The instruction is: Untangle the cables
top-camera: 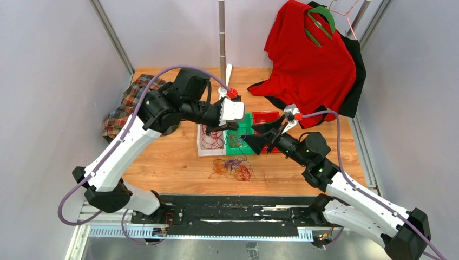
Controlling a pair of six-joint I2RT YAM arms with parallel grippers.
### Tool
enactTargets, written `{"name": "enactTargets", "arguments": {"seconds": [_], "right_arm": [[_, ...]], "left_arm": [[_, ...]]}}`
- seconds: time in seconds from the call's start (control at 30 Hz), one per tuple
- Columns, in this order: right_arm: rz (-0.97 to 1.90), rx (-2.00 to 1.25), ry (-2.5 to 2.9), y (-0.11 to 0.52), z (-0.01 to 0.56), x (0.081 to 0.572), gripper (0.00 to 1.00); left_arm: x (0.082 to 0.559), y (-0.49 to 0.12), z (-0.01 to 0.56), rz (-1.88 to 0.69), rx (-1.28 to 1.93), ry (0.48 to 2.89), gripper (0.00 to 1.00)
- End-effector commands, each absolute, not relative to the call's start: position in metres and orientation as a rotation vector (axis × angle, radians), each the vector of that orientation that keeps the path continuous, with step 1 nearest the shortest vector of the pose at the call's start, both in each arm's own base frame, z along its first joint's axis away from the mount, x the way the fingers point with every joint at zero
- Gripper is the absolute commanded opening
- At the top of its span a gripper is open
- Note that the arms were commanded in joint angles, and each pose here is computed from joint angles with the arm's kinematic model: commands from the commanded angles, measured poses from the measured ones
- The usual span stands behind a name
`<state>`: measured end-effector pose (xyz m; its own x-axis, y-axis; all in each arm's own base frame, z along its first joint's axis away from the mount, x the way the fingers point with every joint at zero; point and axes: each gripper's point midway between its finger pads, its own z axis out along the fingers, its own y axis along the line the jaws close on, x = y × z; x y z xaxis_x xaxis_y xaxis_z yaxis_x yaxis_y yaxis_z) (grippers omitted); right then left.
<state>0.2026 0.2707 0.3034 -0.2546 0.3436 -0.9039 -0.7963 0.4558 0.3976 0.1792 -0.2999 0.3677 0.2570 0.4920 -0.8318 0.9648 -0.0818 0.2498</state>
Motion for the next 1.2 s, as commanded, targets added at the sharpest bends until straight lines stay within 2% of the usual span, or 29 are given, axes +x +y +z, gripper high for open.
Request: {"name": "enactTargets", "arguments": {"seconds": [0.0,0.33,0.47,0.77,1.07,1.17], "right_arm": [[1.178,-0.468,1.391,0.281,0.328,0.193,0.72],[1.044,-0.414,1.491,0.252,0.299,0.193,0.72],[1.068,-0.397,1.465,0.249,0.305,0.189,0.75],[1.252,-0.541,1.333,0.283,0.342,0.162,0.74],[1.316,-0.57,1.339,0.313,0.334,0.162,0.71],[1.303,-0.572,1.382,0.324,0.323,0.17,0.67]], "left_arm": [[0.171,-0.291,0.392,-0.712,1.662,1.305,0.0],[0.166,-0.278,0.428,-0.651,1.606,1.215,0.0],[0.163,-0.274,0.437,-0.644,1.589,1.198,0.0],[0.164,-0.274,0.445,-0.636,1.569,1.193,0.0],[0.174,-0.268,0.48,-0.545,1.501,1.134,0.0],[0.174,-0.266,0.496,-0.533,1.471,1.109,0.0]]}}
